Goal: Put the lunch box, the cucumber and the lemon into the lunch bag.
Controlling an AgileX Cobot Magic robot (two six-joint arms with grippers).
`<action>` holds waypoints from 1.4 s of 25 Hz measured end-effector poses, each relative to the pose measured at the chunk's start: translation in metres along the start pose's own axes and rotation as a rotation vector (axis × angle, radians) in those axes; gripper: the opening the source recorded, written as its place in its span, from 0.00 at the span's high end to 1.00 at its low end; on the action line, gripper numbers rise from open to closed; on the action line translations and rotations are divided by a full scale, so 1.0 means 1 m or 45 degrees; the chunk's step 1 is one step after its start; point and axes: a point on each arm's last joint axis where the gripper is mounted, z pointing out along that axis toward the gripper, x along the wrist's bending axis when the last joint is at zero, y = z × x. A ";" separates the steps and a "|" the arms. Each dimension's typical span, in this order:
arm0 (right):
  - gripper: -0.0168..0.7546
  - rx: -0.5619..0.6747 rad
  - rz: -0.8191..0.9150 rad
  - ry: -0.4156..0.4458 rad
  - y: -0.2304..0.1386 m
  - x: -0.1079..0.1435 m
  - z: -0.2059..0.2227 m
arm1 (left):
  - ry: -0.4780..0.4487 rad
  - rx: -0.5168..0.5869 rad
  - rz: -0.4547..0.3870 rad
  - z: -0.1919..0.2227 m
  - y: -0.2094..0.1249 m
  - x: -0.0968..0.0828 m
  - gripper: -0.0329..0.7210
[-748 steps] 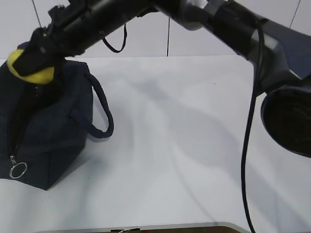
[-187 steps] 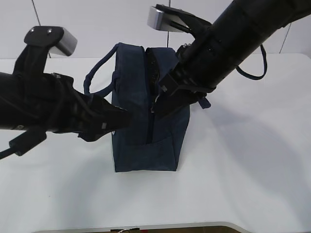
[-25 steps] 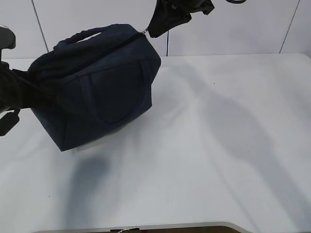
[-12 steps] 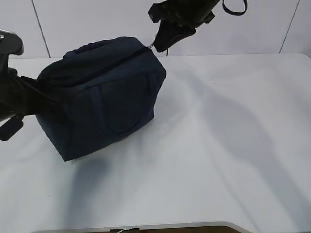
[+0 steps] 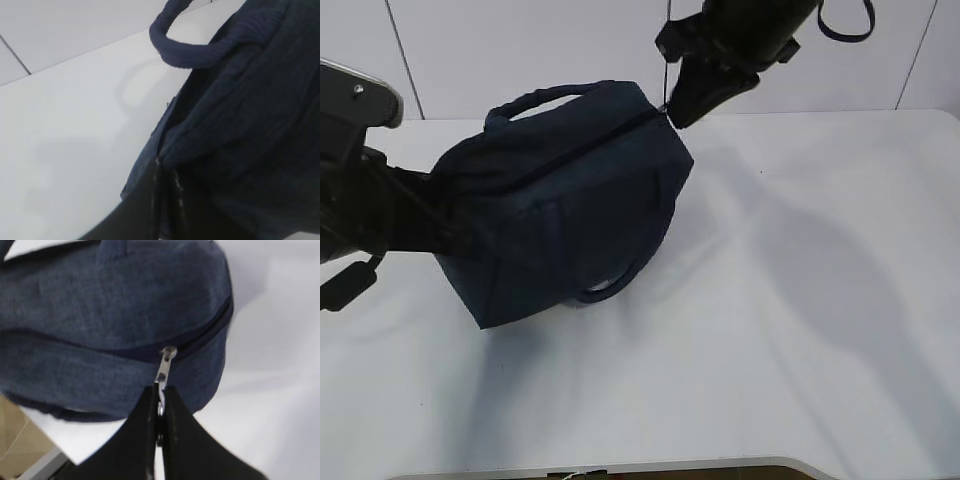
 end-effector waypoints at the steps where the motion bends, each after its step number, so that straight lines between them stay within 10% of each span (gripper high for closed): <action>1: 0.97 0.010 0.004 0.002 -0.005 0.002 -0.003 | -0.016 0.002 0.012 0.000 0.000 -0.001 0.98; 9: 0.97 0.059 -0.003 -0.013 -0.036 0.016 -0.025 | -0.260 0.093 0.168 0.002 -0.008 -0.007 0.98; 35: 0.97 0.111 0.195 -0.024 -0.073 0.027 -0.037 | -0.284 0.144 0.150 0.005 -0.012 0.001 0.93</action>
